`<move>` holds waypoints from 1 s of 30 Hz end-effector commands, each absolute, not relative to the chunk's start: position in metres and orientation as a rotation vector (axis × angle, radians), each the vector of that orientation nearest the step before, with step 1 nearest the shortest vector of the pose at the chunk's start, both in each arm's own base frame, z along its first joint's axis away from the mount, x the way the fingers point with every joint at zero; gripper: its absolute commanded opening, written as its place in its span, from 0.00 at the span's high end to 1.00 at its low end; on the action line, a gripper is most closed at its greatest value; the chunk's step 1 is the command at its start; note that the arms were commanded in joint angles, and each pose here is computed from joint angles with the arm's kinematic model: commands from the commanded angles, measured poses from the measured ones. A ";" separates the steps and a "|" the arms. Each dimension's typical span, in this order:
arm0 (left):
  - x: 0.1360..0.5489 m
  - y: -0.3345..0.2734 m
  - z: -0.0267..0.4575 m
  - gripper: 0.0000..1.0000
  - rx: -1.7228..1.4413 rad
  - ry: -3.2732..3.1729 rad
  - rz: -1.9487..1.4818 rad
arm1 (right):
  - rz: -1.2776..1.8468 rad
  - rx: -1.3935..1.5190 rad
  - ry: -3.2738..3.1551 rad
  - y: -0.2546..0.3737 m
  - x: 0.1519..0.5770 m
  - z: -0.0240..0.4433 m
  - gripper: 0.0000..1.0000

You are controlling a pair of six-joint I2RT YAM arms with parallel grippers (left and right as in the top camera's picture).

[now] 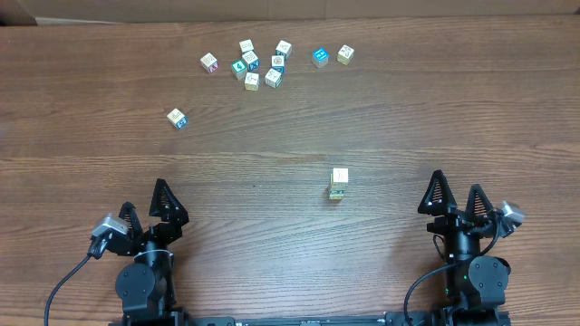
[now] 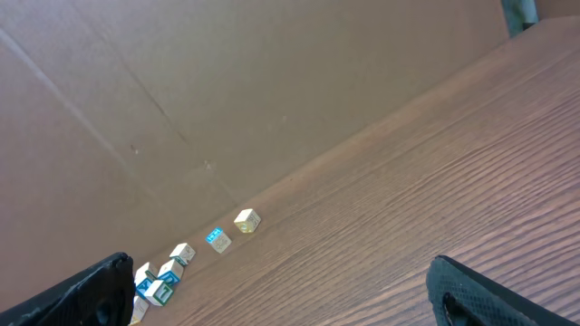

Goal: Form a tower

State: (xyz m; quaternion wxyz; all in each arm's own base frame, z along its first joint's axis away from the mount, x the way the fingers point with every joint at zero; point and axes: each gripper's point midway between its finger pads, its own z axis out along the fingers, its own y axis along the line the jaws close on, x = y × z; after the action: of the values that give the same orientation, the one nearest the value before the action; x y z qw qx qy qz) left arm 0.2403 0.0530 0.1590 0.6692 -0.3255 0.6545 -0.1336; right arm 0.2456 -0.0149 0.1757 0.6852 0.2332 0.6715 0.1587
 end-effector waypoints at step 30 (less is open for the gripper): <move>0.240 0.053 0.160 0.00 -0.717 1.474 -0.288 | 0.107 0.191 1.570 -0.006 0.246 0.173 0.00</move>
State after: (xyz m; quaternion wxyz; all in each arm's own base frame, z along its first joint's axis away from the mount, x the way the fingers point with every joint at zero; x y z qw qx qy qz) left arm 0.2403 0.0530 0.1590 0.6692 -0.3255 0.6545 -0.1336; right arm 0.2458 -0.0122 0.1755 0.6946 0.1729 0.6898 0.1085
